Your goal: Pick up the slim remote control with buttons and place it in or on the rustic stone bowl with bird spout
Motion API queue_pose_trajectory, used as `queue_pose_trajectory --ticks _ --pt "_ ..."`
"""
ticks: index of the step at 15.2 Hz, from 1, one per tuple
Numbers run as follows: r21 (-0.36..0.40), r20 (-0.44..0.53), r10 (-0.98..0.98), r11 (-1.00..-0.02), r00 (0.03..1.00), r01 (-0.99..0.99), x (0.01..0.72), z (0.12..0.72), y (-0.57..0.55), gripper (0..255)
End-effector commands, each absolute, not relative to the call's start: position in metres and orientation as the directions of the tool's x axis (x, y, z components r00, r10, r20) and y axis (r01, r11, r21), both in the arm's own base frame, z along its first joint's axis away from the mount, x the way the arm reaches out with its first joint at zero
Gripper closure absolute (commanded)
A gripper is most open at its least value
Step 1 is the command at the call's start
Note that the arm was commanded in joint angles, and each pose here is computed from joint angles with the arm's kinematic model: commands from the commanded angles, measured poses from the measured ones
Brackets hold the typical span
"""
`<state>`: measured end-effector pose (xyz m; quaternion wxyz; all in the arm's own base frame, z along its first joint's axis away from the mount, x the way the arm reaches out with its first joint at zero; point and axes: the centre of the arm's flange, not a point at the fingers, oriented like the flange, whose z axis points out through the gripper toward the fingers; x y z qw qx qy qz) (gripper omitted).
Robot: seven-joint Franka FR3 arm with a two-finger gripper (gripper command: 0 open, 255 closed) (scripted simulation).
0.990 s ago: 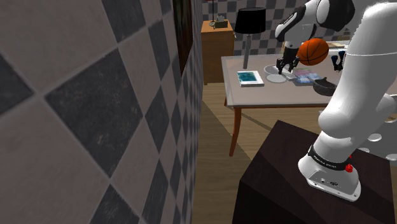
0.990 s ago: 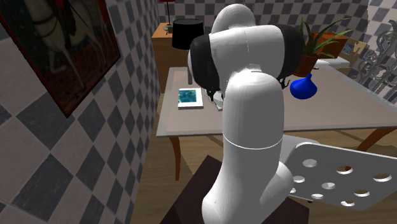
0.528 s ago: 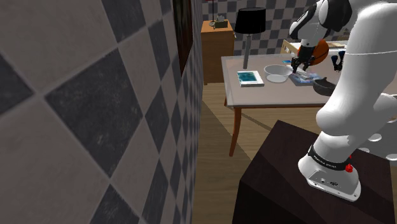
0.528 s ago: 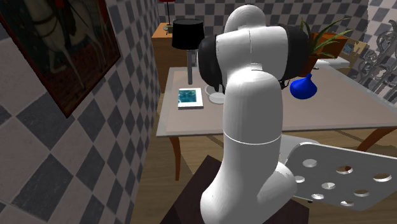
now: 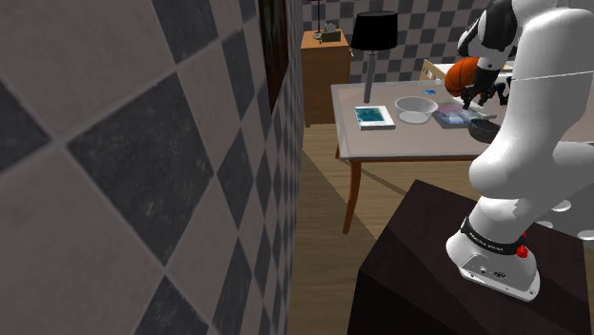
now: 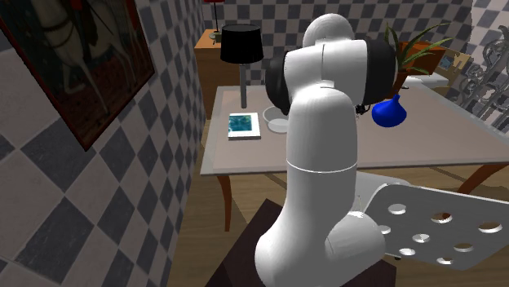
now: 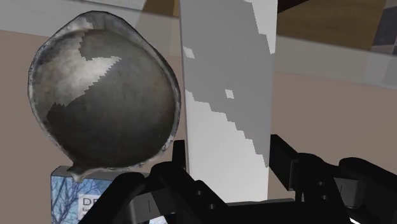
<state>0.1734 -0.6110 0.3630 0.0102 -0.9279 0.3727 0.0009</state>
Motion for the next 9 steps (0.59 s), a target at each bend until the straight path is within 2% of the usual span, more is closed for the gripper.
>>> queue_pose_trajectory --ticks 1,9 --pt "-0.018 -0.009 -0.69 -0.723 0.723 -0.69 0.15 0.368 -0.625 255" --pt "-0.018 -0.009 -0.69 -0.723 0.723 -0.69 0.076 0.364 -0.676 255"
